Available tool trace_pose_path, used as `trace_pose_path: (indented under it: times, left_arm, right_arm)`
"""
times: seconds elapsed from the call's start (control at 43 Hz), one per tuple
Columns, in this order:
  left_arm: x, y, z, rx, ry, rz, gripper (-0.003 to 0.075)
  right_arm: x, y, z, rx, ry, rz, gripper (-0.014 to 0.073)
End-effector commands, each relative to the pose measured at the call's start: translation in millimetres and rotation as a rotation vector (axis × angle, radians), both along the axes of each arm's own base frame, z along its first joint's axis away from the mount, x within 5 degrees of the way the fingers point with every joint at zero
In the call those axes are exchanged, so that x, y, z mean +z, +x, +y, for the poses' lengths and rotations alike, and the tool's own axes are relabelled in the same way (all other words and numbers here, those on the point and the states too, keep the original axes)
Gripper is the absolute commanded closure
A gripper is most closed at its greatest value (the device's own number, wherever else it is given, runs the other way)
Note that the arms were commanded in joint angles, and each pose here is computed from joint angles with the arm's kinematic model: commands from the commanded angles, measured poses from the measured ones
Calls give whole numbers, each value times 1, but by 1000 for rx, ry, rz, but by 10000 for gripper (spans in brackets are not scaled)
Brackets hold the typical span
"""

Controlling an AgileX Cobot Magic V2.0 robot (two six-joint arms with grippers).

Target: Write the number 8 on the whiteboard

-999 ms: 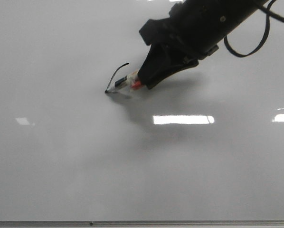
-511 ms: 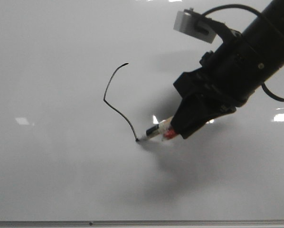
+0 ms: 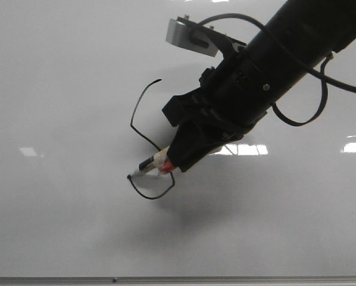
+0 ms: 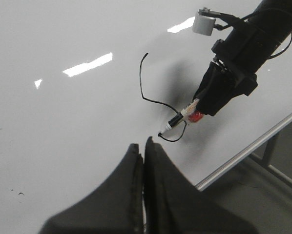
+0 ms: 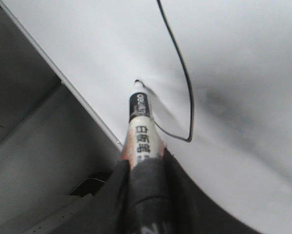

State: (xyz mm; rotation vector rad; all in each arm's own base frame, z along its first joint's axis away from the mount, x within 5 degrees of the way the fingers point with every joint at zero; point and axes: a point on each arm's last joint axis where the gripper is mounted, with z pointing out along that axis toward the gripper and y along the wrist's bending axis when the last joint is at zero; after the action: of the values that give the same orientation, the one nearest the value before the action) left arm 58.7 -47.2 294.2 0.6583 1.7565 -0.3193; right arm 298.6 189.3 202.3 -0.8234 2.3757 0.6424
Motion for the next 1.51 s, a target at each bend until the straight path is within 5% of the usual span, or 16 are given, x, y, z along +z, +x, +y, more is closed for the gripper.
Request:
trace_pose_path:
  times: [0.0,0.348,0.557,0.859,1.045,1.161,1.347,1.487]
  left_arm:
    - [13,2,1,34,-59,-48,739]
    - [13,2,1,34,-59,-48,739]
    - [13,2,1,34,-59,-48,739]
    - [13,2,1,34,-59,-48,739]
    - [23,6,-2,-32,51,-23,733]
    - [45,25,-7,-133,174,-47,655]
    - [63,71,-31,-329,268,-8,349]
    - [60,84,-65,-505,362,18,322]
  right_arm:
    - [33,12,-8,-106,61,-126,652]
    - [82,7,-68,-259,108,-252,652]
    - [98,13,-63,-252,131,-301,652]
    - [103,18,-33,-113,161,-248,652]
    - [145,-23,-38,86,81,-383,652]
    - [166,-49,-32,291,-30,-484,652]
    - [185,-78,-9,513,-118,-587,652]
    - [190,-97,12,621,-112,-622,652]
